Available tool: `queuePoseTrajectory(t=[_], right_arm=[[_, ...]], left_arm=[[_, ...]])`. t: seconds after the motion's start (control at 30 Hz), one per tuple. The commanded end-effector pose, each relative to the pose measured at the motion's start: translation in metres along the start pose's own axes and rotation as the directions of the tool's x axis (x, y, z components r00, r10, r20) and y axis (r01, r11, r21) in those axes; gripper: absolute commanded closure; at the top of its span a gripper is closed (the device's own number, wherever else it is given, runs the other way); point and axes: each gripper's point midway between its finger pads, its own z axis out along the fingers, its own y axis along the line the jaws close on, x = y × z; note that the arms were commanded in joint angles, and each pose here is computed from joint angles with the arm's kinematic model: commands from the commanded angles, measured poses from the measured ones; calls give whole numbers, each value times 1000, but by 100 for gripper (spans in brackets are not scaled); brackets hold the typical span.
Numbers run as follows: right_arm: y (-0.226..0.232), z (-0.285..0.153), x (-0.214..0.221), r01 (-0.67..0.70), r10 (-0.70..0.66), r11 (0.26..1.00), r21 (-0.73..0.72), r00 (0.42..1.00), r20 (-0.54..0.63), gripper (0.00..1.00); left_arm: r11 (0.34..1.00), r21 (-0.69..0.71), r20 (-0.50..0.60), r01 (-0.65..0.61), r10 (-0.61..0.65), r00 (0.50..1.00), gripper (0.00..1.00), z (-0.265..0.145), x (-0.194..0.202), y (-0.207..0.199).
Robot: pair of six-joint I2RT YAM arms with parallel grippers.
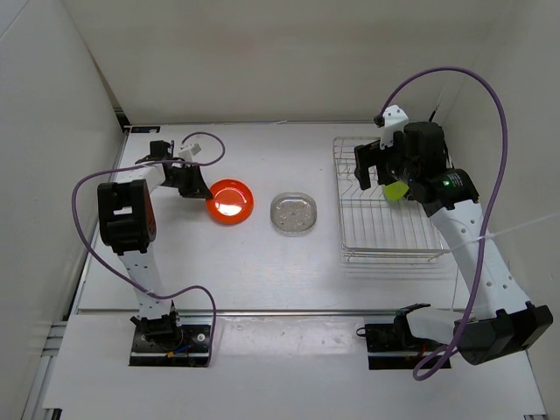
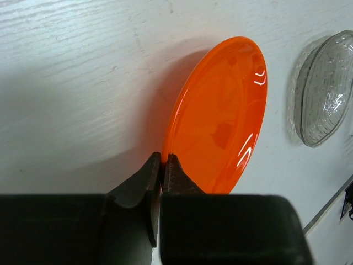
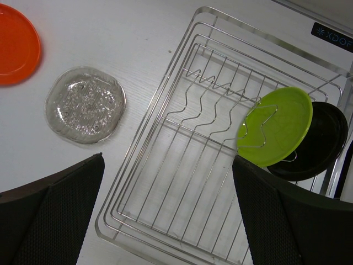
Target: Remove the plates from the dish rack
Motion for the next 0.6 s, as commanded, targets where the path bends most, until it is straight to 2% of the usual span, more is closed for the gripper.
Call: queuePoseTrajectory(t=[0.0, 0.23, 0.43, 0.47, 0.57], right_arm=[[1, -5, -6, 11, -11, 1000, -1, 1000, 28, 0], [-1, -9, -7, 11, -11, 1000, 11, 999, 36, 0], [-1, -7, -4, 20, -20, 1000, 10, 999, 27, 0], [-5, -5, -2, 19, -20, 999, 32, 999, 25, 0], [-8, -1, 4, 9, -10, 999, 49, 1000, 13, 0]], left_arm=[[999, 49, 37, -23, 22, 999, 85, -2, -7, -7], [998, 52, -2, 20, -20, 1000, 69, 8, 8, 0], [999, 50, 23, -3, 2, 1000, 39, -3, 5, -9], [999, 36, 31, -10, 9, 999, 29, -9, 2, -11], [1000, 14, 46, -23, 22, 999, 15, -19, 3, -16]])
